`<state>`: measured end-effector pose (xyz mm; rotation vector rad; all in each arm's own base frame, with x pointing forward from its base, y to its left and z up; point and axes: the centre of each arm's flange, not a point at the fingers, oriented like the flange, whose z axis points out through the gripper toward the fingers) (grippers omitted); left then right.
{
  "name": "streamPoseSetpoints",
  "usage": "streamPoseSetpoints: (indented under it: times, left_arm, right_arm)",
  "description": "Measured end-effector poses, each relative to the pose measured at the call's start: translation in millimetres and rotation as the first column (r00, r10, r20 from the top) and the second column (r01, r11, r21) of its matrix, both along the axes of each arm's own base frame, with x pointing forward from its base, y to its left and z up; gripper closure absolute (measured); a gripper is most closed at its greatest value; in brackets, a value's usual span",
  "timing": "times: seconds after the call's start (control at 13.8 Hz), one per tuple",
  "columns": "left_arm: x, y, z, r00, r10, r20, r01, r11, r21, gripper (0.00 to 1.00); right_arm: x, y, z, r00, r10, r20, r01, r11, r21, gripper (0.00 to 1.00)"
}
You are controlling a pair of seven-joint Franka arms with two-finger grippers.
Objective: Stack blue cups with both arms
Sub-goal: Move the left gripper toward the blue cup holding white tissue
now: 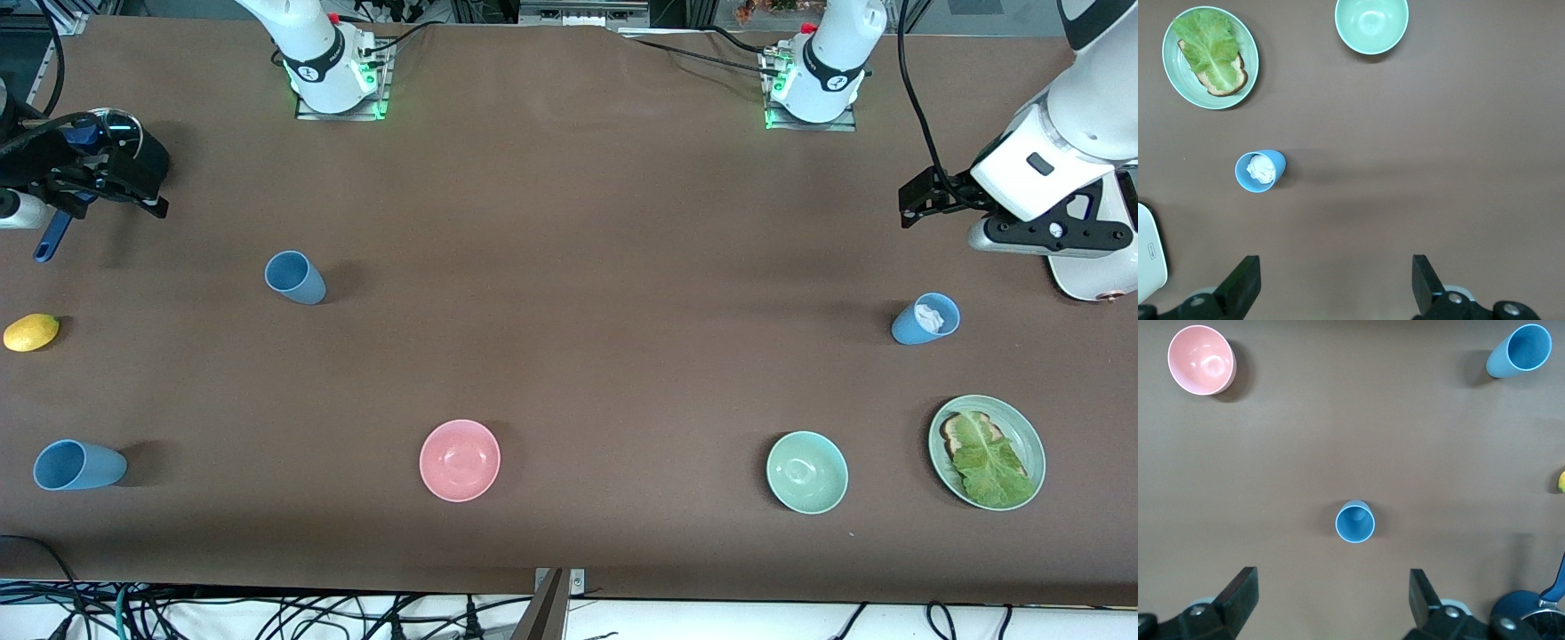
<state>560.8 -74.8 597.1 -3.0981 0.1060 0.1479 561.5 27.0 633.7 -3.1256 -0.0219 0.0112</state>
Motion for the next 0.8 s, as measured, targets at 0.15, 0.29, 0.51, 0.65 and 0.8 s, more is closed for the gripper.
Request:
streamPoseSetpoints:
  times: [0.15, 0.29, 0.51, 0.65, 0.8]
  left_arm:
    - [2.4, -0.4, -4.5, 1.000, -0.001, -0.006, 0.001, 1.000, -0.001, 0.00]
    - [3.0, -1.1, -5.8, 1.000, -0.003, -0.008, 0.003, 1.000, -0.003, 0.00]
    - [3.8, 2.3, -5.4, 1.000, 0.003, -0.004, -0.003, 1.000, -0.004, 0.00]
    - [4.6, 4.8, -5.0, 1.000, 0.007, 0.000, -0.007, 1.000, -0.006, 0.00]
    - [4.7, 3.0, -4.7, 1.000, 0.003, 0.003, -0.003, 1.000, -0.007, 0.00]
  right_arm:
    - [0.0, 0.0, 0.0, 1.000, -0.003, 0.000, 0.003, 1.000, 0.000, 0.00]
    - [0.0, 0.0, 0.0, 1.000, -0.005, 0.000, 0.005, 1.000, 0.000, 0.00]
    - [0.0, 0.0, 0.0, 1.000, -0.005, 0.000, 0.005, 1.000, 0.000, 0.00]
    - [0.0, 0.2, 0.0, 1.000, -0.005, 0.000, 0.005, 1.000, 0.000, 0.00]
    - [0.0, 0.3, 0.0, 1.000, -0.005, 0.000, 0.005, 1.000, 0.000, 0.00]
